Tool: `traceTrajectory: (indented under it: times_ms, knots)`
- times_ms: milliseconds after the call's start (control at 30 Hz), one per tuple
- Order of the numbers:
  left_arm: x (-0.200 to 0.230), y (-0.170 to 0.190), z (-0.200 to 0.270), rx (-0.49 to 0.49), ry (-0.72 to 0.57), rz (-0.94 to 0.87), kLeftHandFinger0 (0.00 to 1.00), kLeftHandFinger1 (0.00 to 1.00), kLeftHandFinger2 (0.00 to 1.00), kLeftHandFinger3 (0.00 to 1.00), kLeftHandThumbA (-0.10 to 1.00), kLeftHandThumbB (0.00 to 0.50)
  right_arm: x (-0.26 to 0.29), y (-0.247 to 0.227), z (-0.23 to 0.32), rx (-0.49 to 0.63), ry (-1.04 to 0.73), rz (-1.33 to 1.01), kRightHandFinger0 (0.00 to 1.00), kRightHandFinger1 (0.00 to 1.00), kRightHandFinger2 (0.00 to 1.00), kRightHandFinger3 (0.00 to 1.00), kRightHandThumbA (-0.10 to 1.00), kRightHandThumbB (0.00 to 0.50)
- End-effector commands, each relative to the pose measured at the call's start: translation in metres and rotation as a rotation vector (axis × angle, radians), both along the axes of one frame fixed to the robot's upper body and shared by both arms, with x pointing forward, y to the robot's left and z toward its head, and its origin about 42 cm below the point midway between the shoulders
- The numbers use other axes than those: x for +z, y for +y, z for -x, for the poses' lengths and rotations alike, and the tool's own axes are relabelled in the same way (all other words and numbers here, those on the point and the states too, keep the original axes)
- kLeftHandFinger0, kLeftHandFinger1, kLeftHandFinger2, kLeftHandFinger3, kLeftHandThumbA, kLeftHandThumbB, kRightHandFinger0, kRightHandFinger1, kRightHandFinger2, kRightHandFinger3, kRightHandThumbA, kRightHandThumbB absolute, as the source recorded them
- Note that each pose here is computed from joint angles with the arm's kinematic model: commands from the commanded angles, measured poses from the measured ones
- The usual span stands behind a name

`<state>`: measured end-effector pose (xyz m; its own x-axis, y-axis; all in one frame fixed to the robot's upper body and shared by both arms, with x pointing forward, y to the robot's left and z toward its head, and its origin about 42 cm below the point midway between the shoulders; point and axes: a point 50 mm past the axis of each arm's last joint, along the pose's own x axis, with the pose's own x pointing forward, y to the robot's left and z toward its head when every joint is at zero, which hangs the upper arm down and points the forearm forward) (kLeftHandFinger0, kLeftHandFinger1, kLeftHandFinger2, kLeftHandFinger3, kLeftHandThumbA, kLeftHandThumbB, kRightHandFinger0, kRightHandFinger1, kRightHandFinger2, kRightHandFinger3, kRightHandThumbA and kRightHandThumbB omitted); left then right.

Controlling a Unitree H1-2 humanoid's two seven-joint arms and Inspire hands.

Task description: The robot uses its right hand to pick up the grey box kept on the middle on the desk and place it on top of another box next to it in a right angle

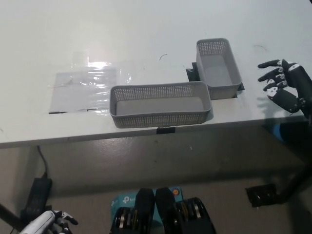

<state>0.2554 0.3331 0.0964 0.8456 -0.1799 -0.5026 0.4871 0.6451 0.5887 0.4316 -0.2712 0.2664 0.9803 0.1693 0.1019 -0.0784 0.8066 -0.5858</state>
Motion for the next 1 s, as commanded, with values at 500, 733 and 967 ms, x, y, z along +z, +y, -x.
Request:
traceTrajectory:
  times_ms: [500,733,967]
  knots:
    - [0.015,0.008,-0.003,-0.024,-0.025,-0.042,0.34,0.39,0.51,0.60,0.17,0.329,0.058,0.016,-0.038,0.152,-0.166,0.371,1.00,1.00,1.00,0.97,0.13,0.310]
    - [0.014,0.008,-0.006,-0.024,-0.027,-0.030,0.32,0.36,0.47,0.58,0.15,0.329,0.050,0.034,-0.041,0.194,-0.073,0.540,1.00,1.00,1.00,1.00,0.32,0.407]
    - [0.014,0.008,-0.007,-0.030,-0.016,-0.037,0.34,0.38,0.50,0.62,0.16,0.322,0.035,0.053,-0.038,0.203,-0.077,0.629,1.00,1.00,1.00,1.00,0.40,0.433]
